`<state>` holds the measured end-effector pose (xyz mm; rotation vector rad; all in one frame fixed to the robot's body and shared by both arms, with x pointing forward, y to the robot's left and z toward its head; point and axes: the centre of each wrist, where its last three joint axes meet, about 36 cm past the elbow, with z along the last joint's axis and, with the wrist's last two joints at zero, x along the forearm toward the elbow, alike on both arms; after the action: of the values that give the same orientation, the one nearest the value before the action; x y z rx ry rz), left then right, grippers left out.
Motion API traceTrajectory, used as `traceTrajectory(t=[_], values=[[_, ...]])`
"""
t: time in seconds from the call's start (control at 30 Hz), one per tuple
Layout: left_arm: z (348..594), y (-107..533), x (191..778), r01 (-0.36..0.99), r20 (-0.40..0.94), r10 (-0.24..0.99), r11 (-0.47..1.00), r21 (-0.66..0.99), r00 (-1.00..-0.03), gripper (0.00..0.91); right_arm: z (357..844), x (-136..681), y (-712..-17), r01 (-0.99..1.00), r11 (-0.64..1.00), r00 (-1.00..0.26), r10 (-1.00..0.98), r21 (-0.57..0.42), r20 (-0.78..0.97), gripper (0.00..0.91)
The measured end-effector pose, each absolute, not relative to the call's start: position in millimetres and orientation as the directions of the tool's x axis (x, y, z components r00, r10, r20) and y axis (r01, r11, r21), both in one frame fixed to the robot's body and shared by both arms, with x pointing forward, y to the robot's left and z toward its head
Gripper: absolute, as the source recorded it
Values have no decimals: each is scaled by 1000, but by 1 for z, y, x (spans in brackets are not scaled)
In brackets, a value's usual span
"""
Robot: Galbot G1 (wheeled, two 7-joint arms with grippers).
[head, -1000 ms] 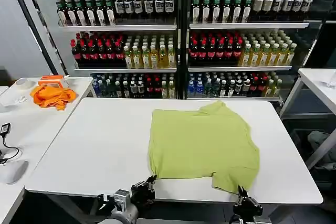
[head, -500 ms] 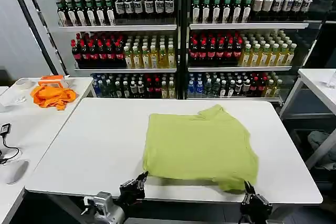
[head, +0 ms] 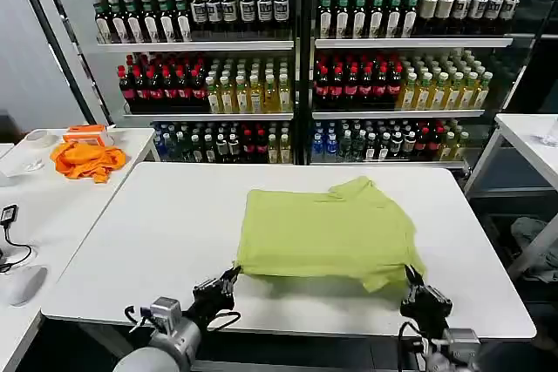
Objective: Fold and organize the clothes.
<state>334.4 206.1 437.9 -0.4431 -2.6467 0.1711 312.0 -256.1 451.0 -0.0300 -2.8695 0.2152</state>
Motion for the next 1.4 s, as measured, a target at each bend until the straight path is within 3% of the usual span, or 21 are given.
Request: traceTrajectory(t=[0.5, 0.53, 0.63, 0.67, 0.7, 0.73, 1.4], values=[[409, 188, 384, 321, 436, 342, 939, -123, -832, 50, 420, 365, -266, -35, 975, -957, 31, -219, 290, 0], [408, 188, 385, 323, 438, 342, 939, -120, -831, 71, 418, 366, -266, -36, 974, -956, 32, -222, 293, 0], [405, 186, 387, 327, 444, 342, 938, -111, -828, 242, 412, 367, -264, -44, 972, -952, 29, -230, 304, 0], [404, 186, 387, 328, 446, 341, 938, -109, -828, 393, 411, 367, -263, -45, 972, -952, 30, -233, 306, 272], [403, 185, 387, 329, 446, 342, 938, -109, -827, 715, 410, 368, -263, -44, 971, -951, 31, -236, 308, 796], [403, 184, 388, 329, 446, 342, 938, -109, -827, 907, 409, 368, -263, -44, 970, -950, 33, -238, 311, 907], [400, 187, 379, 311, 452, 330, 943, -118, -829, 907, 407, 341, -277, 27, 974, -939, 101, -225, 328, 907]])
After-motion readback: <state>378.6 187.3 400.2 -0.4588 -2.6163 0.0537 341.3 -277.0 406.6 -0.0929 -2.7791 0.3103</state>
